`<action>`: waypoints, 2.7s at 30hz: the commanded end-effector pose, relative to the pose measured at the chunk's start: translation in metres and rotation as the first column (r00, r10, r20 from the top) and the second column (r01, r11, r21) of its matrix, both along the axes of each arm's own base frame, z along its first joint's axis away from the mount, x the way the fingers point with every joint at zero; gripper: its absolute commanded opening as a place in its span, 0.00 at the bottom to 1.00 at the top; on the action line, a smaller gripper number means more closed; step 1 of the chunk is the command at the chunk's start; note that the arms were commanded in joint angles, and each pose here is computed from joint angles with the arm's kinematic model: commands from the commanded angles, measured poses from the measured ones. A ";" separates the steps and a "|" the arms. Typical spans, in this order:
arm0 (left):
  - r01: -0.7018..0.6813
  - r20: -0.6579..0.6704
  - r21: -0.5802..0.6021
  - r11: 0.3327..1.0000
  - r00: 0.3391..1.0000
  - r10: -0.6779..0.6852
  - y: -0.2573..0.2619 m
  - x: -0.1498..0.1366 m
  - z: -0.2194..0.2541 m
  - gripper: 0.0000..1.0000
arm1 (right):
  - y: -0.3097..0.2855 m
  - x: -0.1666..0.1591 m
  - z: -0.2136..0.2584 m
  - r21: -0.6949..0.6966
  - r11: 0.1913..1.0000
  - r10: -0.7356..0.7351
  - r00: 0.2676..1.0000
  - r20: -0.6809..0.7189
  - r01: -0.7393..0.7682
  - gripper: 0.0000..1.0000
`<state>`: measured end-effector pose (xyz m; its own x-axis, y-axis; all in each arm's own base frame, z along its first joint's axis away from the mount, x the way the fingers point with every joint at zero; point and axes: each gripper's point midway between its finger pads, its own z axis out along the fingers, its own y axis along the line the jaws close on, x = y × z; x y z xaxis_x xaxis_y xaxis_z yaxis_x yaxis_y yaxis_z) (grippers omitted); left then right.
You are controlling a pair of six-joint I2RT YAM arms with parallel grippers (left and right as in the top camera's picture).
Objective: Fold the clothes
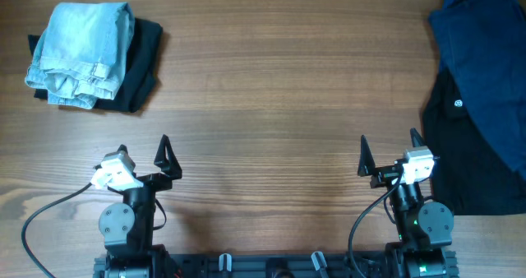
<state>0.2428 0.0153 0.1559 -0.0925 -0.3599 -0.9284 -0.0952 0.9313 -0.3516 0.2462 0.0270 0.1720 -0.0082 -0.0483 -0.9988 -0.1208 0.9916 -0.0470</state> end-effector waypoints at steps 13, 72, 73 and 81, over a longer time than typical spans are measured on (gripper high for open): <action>-0.008 0.002 0.000 1.000 1.000 0.008 0.001 0.000 -0.002 1.00 | 0.001 -0.001 0.002 -0.002 1.000 0.007 1.000 0.011 -0.007 1.00; 0.410 -0.332 -0.322 0.853 0.795 -0.507 -0.076 0.154 0.120 1.00 | 0.044 0.115 0.180 -0.092 0.968 0.208 0.949 -0.238 -0.235 1.00; 0.412 -0.354 -0.351 0.841 0.773 -0.526 -0.079 0.154 0.109 1.00 | 0.059 0.117 0.169 -0.055 0.946 0.293 0.915 -0.278 -0.320 1.00; 0.444 -0.366 -0.407 0.798 0.721 -0.588 -0.090 0.154 0.095 1.00 | 0.101 0.127 0.073 0.181 0.837 0.529 0.677 -0.512 -0.517 1.00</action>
<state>0.3990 -0.0660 0.2423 -0.7175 -0.3700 -0.5901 0.1106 0.7760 -0.6210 0.3747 0.1097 0.2530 -0.4738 -0.1999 -0.8576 -0.5472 0.8299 0.1088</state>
